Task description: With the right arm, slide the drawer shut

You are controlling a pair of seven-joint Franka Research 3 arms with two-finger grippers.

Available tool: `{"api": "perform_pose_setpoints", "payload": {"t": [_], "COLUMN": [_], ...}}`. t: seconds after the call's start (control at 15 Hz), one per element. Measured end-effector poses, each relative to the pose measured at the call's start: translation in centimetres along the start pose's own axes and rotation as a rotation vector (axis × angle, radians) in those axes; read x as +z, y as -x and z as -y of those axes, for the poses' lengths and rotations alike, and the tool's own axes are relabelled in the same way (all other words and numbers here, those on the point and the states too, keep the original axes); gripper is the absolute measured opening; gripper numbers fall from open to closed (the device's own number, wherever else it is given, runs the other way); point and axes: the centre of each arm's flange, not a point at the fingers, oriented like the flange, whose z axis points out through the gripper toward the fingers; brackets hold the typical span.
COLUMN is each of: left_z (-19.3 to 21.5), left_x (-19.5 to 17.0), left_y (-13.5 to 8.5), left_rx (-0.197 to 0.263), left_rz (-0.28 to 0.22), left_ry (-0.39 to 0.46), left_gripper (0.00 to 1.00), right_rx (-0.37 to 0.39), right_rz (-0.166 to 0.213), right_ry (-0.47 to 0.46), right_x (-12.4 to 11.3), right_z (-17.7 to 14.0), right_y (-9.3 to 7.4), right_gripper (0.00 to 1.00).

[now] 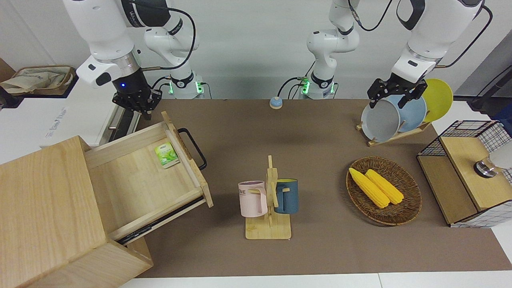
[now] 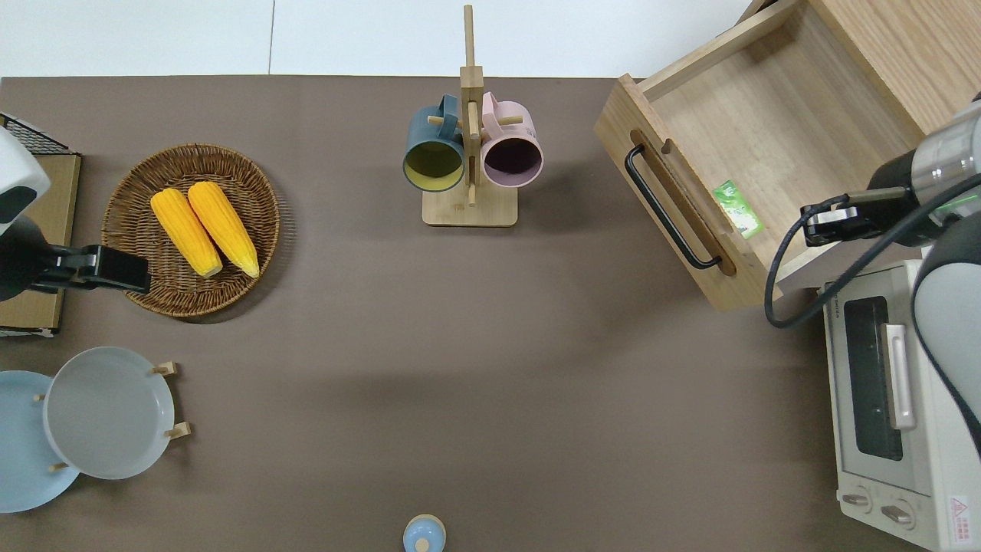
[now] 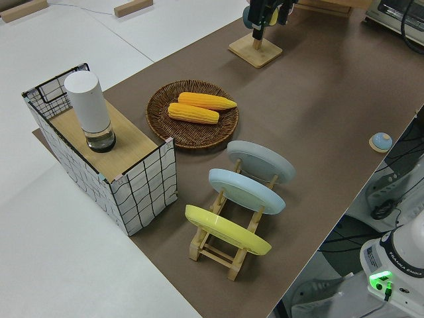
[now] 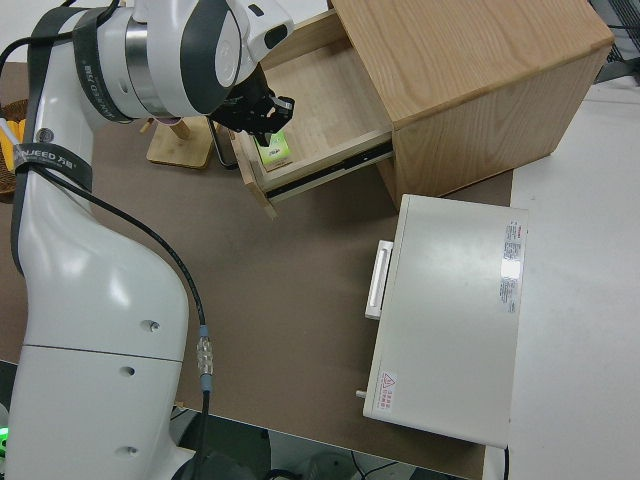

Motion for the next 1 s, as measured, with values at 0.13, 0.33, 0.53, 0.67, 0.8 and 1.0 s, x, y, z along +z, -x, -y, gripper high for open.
{"api": "perform_pose_setpoints", "payload": {"t": [0.13,0.33,0.53,0.67,0.8,1.0], "left_z": [0.0,0.0,0.0,0.0,0.0,0.0], "left_x": [0.0,0.0,0.0,0.0,0.0,0.0], "left_y": [0.0,0.0,0.0,0.0,0.0,0.0], "left_rx": [0.000,0.000,0.000,0.000,0.000,0.000], "left_rz": [0.000,0.000,0.000,0.000,0.000,0.000], "left_ry": [0.000,0.000,0.000,0.000,0.000,0.000], "left_gripper": [1.00,1.00,1.00,1.00,1.00,1.00], "right_rx": [0.000,-0.001,0.003,0.017,0.047,0.103], "right_rz": [-0.012,-0.026,-0.036,-0.045,-0.049,-0.060], "right_ry": [0.000,0.000,-0.001,0.002,0.017,0.045], "right_x": [-1.1,-2.1,-2.6,-2.9,-3.0,-3.0], "right_z": [0.0,0.0,0.5,1.9,4.8,10.6], "right_y": [0.4,0.5,0.5,0.6,0.9,1.8], "right_gripper": [0.01,0.01,0.01,0.01,0.01,0.01]}}
